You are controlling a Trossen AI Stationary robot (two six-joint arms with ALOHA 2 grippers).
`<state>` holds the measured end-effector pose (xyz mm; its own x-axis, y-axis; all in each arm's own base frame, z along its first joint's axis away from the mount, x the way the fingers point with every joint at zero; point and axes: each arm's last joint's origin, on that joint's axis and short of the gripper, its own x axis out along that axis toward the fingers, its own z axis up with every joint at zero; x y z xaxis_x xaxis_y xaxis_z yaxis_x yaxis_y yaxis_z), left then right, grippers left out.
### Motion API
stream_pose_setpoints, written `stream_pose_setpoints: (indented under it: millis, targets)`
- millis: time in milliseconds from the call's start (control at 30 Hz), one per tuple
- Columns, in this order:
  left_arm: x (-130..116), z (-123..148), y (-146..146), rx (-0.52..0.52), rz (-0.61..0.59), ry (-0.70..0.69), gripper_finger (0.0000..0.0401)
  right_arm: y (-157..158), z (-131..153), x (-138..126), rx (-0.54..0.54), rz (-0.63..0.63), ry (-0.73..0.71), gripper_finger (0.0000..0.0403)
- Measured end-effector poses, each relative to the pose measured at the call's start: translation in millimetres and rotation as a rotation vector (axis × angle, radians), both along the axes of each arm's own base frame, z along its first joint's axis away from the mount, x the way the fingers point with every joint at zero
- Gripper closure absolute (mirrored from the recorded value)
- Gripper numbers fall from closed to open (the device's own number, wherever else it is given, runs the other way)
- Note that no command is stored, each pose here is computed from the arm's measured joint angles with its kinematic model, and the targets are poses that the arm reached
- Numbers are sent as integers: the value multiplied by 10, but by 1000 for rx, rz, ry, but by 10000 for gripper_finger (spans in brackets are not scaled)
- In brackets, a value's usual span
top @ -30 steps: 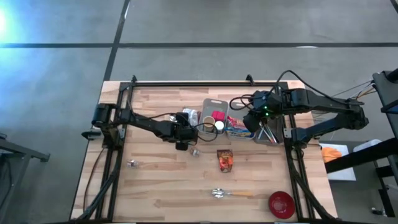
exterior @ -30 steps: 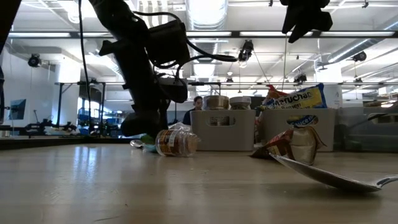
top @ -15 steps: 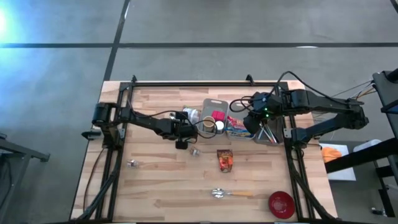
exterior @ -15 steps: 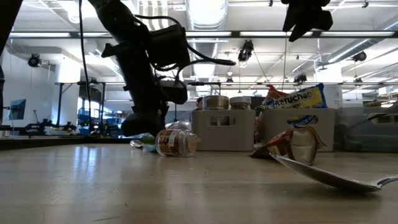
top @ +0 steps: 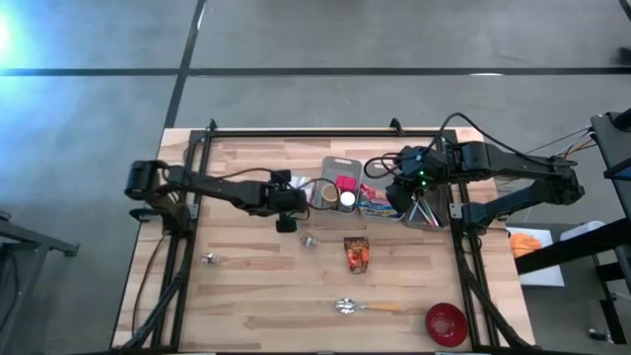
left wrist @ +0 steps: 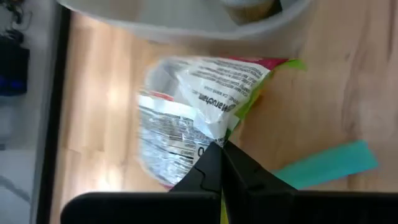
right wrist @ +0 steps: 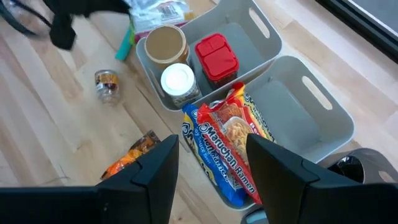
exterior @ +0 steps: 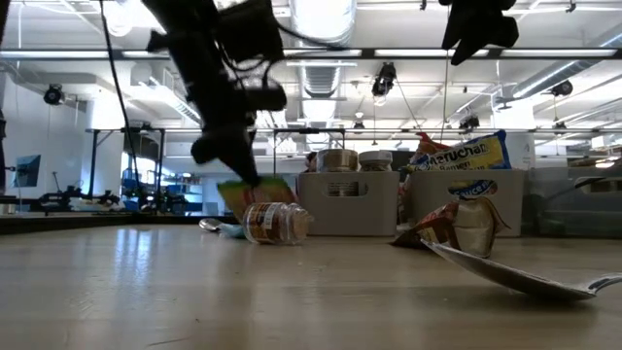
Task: Pick & Place Food Item
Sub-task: Put the green noodle pack into the right gray bin
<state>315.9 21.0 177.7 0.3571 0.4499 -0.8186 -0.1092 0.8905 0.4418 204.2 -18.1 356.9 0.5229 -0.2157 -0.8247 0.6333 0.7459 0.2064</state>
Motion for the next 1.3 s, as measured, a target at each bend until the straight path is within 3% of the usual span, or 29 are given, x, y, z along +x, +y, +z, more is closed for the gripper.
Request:
stream_pose_setpoints:
  millis: [167,333,633,833,1067,1200,1300]
  targets:
    - [-110,311,1,-7,0,-97,401,4,13,22,-57,87,-4,216]
    - [-249,598,-8,-39,17,-202,401,40,99,133,-194,262,-102,216]
    - [-446,916,-13,-103,121,-373,401,66,116,601,-352,385,-284,216]
    - [-521,1031,-21,-161,159,-451,401,61,-78,942,-378,426,-282,216]
    - [-527,1066,-45,-253,144,-484,401,107,-173,1202,-329,610,-346,212]
    - [-503,1082,-48,-270,140,-514,401,114,-223,1355,-302,649,-332,180]
    - [-478,1107,-56,-300,120,-548,401,105,-224,1478,-343,660,-313,138]
